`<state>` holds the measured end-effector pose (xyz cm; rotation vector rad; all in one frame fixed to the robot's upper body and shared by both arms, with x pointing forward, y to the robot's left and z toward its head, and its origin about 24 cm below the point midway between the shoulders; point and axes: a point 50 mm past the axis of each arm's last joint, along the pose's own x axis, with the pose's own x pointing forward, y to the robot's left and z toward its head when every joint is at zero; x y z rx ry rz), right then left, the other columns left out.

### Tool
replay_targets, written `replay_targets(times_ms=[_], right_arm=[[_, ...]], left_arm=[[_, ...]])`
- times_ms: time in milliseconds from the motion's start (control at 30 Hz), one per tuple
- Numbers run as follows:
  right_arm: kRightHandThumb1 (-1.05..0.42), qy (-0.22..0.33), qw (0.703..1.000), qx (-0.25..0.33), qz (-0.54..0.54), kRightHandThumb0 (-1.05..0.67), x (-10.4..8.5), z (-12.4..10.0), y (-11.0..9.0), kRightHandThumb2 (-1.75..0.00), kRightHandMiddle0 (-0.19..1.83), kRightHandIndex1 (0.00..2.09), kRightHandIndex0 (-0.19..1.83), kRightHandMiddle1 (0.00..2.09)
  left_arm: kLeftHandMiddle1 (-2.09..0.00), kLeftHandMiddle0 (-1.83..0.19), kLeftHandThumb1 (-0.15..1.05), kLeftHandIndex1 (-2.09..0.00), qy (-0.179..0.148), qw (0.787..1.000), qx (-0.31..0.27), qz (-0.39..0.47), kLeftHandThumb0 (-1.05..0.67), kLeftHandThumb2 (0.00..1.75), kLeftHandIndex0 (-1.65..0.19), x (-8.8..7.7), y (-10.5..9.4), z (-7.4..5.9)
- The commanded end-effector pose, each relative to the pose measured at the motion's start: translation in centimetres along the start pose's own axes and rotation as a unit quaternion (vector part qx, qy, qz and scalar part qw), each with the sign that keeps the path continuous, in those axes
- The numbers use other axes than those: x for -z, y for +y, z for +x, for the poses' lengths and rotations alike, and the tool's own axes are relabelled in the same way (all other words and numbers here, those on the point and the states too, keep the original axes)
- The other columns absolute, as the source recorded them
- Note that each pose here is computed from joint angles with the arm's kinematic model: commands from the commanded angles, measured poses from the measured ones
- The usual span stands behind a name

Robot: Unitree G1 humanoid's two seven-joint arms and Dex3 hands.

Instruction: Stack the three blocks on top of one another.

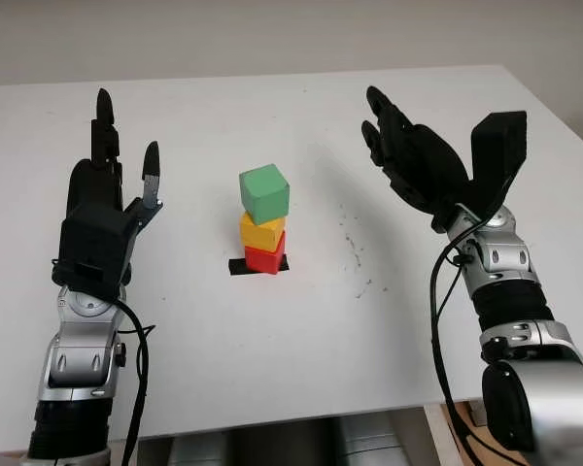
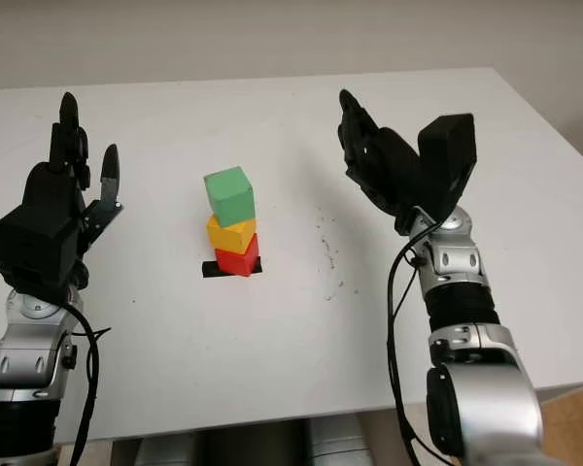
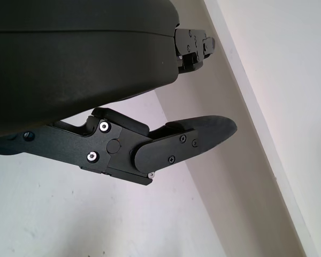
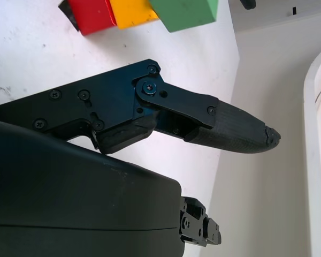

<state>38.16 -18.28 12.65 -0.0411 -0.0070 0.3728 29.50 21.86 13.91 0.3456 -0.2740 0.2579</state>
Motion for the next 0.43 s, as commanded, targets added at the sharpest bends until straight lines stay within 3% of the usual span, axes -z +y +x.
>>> replay_targets(times_ms=[0, 233, 400], right_arm=[[-1.05, -0.002, 1.0, -0.003, 0.005, -0.83, 0.5, -0.1, 0.5, -0.87, -0.19, 0.0, -0.19, 0.0], [-1.05, -0.001, 0.999, 0.02, 0.046, -0.83, 2.0, 0.3, 2.0, -0.85, -0.19, 0.0, -0.19, 0.0], [-1.05, -0.008, 0.998, 0.037, 0.05, -0.82, 1.9, 0.7, 2.1, -0.83, -0.19, 0.0, -0.19, 0.0]], left_arm=[[-0.05, 0.09, 1.05, -0.04, 0.01, 1.0, 0.003, -0.004, -0.61, 0.66, 0.1, 0.7, -0.2, -0.4], [-0.04, 0.12, 1.05, -0.04, 0.02, 0.999, 0.038, -0.015, -0.63, 0.66, 0.11, 1.4, -1.2, -0.7], [-0.04, 0.14, 1.05, -0.03, 0.033, 0.997, 0.051, -0.037, -0.56, 0.69, 0.14, 1.8, -1.6, -0.8]])
